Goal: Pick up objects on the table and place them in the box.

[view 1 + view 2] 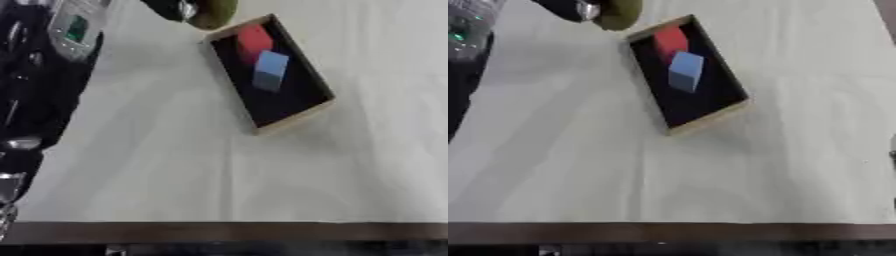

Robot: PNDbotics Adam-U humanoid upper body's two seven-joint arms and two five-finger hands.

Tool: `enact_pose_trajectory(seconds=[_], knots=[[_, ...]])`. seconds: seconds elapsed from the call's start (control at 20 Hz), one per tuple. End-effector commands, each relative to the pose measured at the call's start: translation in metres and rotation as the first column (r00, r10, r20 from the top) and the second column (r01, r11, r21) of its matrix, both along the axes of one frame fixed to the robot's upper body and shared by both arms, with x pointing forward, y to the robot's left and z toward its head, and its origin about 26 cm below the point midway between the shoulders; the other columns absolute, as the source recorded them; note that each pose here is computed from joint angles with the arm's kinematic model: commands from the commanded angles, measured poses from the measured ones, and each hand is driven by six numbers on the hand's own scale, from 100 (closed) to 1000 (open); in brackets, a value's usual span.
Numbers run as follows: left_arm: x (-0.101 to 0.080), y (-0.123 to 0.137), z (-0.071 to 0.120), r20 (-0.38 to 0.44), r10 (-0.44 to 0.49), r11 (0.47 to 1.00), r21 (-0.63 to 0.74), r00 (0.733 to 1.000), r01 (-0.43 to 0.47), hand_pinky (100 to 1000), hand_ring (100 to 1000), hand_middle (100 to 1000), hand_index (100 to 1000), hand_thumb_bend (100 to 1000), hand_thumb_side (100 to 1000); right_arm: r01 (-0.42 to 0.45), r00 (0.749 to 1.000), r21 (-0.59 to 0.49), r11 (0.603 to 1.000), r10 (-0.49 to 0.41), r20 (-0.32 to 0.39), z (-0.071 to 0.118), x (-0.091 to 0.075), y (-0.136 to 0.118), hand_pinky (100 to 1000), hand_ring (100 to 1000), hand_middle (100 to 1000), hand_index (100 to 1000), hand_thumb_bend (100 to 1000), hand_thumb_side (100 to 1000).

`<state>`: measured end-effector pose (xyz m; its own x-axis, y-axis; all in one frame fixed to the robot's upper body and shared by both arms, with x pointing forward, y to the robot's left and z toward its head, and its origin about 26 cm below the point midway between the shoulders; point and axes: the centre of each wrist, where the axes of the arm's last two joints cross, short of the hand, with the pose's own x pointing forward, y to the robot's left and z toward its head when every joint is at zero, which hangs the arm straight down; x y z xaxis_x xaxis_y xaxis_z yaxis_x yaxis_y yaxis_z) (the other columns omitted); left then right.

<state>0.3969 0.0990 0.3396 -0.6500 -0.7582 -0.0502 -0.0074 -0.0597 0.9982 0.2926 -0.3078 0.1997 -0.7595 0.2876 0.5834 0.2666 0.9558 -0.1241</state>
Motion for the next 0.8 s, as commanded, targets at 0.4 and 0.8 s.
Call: enact_pose_trajectory(seconds=[0.4,0.8], knots=[[-0.012,-0.039,-0.012,-0.030,-0.152,0.987,0.047,0.988,0.153,708,597,523,706,100,100,-0.003,1.000,-0.013,1.000,0.003,0.029,0.011,-0.001,-0.001,885,815,578,878,100,645],[-0.022,-0.068,-0.037,0.030,-0.175,0.983,0.062,0.984,0.173,693,593,529,704,100,100,0.001,1.000,-0.005,1.000,-0.001,0.028,0.012,-0.001,-0.001,885,815,577,878,100,647]])
